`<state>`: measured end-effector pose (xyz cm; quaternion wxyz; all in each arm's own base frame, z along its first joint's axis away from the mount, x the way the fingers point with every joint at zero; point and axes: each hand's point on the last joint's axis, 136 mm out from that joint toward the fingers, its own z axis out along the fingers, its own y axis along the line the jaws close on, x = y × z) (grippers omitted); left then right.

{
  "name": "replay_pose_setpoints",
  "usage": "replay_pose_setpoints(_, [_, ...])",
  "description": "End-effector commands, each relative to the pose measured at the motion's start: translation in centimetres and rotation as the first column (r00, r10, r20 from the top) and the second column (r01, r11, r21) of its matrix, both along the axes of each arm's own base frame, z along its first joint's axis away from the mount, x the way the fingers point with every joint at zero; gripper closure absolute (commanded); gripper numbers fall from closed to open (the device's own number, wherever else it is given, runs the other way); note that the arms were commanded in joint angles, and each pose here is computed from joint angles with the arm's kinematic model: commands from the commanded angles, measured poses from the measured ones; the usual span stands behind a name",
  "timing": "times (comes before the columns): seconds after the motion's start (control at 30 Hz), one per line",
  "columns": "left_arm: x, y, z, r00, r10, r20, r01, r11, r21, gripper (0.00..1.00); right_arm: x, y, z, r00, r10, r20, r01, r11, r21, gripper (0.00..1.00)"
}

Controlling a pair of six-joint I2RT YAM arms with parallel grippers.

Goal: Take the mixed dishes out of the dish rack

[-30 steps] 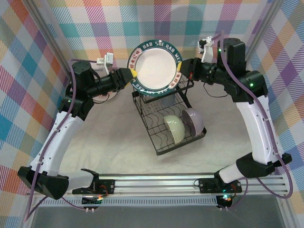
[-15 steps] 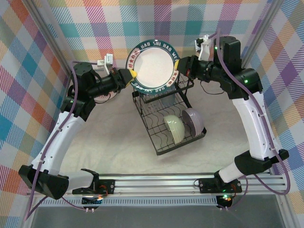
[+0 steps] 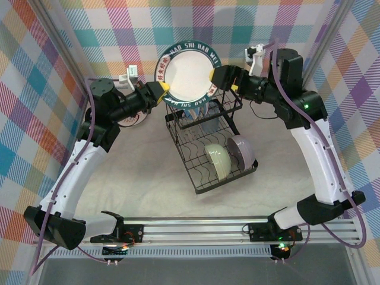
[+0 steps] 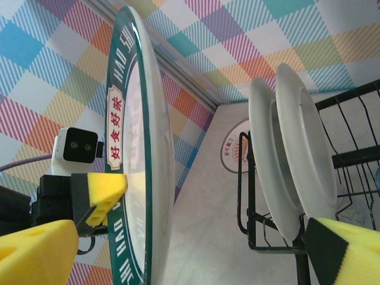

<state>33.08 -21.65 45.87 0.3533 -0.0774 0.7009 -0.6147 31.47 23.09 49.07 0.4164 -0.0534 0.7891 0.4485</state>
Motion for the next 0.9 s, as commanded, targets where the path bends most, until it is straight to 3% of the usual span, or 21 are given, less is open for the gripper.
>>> replay_pose_setpoints(0.0, [-1.8,0.7,5.6,0.991,0.016,0.134,-0.002,0.995,-0.104,1.00,-1.0,-0.7,2.3,0.994,-0.005,0.108,0.001,0.999,0.035,0.01])
replay_pose_setpoints(0.2, [-0.6,2.1,7.4,0.981,0.107,0.159,-0.090,0.990,-0.110,1.00,-2.7,-1.6,3.4,0.976,-0.013,0.217,0.000,0.998,0.062,0.01])
replay_pose_setpoints(0.5, [3.8,6.8,7.6,0.948,0.290,0.130,-0.280,0.955,-0.094,1.00,-5.1,-3.0,4.2,0.951,-0.019,0.310,0.003,0.999,0.053,0.01])
replay_pose_setpoints(0.7, [7.6,11.8,4.7,0.901,0.428,0.069,-0.427,0.904,-0.032,1.00,-5.8,-3.5,3.4,0.950,-0.024,0.312,0.014,0.999,0.034,0.01])
replay_pose_setpoints(0.87, [10.5,16.5,-0.2,0.855,0.518,-0.015,-0.518,0.855,0.012,1.00,-6.2,-3.9,2.7,0.947,-0.024,0.320,0.023,1.000,0.006,0.01])
